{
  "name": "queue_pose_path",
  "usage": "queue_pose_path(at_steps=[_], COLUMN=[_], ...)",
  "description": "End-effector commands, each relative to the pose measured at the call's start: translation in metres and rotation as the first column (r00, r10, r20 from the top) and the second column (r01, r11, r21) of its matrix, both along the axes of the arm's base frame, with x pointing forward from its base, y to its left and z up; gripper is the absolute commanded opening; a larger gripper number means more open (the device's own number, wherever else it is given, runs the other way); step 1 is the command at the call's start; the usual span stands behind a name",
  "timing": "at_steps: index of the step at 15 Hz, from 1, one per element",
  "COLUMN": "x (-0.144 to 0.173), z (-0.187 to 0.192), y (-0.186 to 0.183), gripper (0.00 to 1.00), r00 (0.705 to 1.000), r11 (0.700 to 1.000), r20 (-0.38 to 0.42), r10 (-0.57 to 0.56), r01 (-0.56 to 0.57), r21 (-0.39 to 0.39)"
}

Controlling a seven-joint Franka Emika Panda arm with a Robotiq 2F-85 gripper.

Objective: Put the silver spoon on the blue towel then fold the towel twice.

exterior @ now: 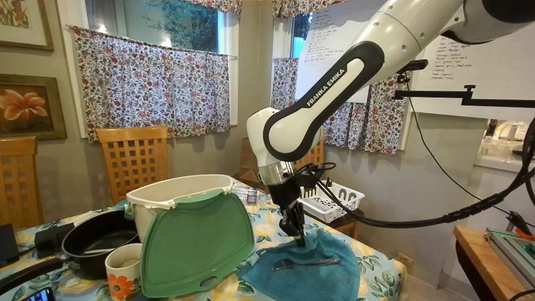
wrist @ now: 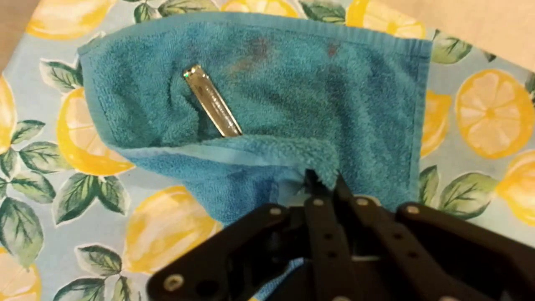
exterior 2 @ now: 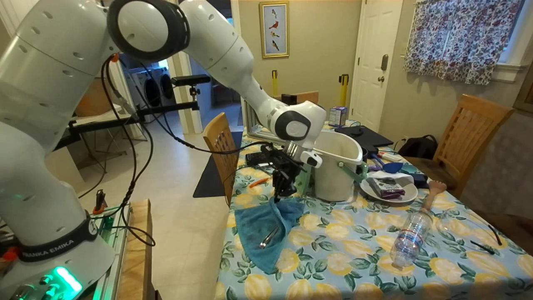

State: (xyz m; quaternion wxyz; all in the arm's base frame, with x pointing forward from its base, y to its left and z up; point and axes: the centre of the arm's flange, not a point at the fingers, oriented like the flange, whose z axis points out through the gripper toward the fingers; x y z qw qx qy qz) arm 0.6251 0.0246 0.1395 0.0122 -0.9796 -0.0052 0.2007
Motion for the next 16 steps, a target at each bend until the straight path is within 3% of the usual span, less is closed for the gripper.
queue_pose_path(at_steps=[1,11,16], x=[-0.016,-0.039,-0.044], z=[0.001,-0.015,-0.022], y=[0.026,0.062,0.07], gripper=[0.01,0.01,0.01], r00=[0.994,0.953,0.938], r11=[0.997,0.983,0.964], r20=[-0.072,-0.245,-0.236], r10=[0.082,0.178,0.254], r01=[-0.083,-0.186,-0.265], r21=[-0.003,-0.01,-0.015])
